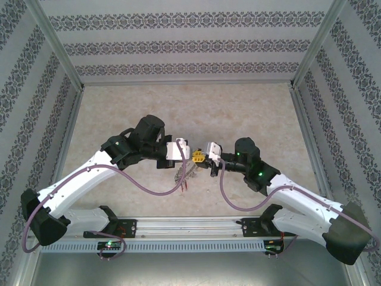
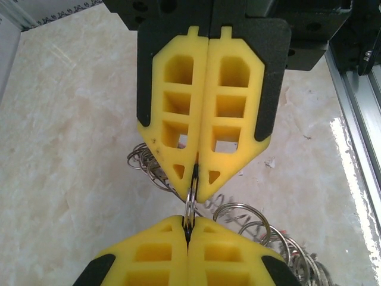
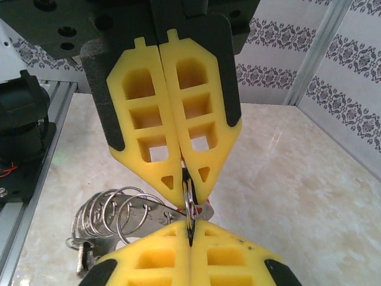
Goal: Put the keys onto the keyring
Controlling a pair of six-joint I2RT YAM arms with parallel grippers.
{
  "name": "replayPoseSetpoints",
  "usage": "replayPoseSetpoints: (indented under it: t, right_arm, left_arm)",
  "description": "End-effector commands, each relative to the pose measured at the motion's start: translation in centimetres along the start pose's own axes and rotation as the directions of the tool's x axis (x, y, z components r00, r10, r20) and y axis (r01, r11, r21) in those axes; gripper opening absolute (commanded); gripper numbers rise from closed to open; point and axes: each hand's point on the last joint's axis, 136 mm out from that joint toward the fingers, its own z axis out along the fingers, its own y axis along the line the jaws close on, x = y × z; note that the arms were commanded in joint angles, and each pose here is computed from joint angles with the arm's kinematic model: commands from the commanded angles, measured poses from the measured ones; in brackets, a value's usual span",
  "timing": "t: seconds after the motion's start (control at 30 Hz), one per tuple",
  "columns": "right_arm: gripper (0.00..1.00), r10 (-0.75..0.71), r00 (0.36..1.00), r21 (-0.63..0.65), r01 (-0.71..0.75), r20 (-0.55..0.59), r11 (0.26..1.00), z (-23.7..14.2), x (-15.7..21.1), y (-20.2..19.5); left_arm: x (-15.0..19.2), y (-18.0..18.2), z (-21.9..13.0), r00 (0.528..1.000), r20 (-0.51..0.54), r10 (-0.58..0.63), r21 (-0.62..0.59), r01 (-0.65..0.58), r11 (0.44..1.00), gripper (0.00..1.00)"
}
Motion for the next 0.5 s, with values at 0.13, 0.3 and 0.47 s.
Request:
replayPoseSetpoints:
  t: [0.13, 0.3, 0.47]
  right_arm:
    - [0.20, -0.078, 0.994, -0.005, 0.078, -0.080, 0.997, 0.9, 0.7, 0.2]
    - [0.23, -0.105, 0.986, 0.009, 0.107, -0.130, 0.994, 1.0, 1.3, -0.2]
    - [0.23, -0.100, 0.987, -0.006, 0.100, -0.125, 0.995, 1.4, 1.1, -0.2]
  left_arm:
    - [0.9, -0.5, -0.5, 0.991, -0.107, 0.076, 0.038, -0.072, 0.997, 0.00]
    - [2.6, -0.6, -0.3, 0.966, -0.240, 0.095, 0.077, -0.079, 0.994, 0.00]
    - [2.2, -0.2, -0.2, 0.967, -0.239, 0.087, 0.077, -0.070, 0.995, 0.00]
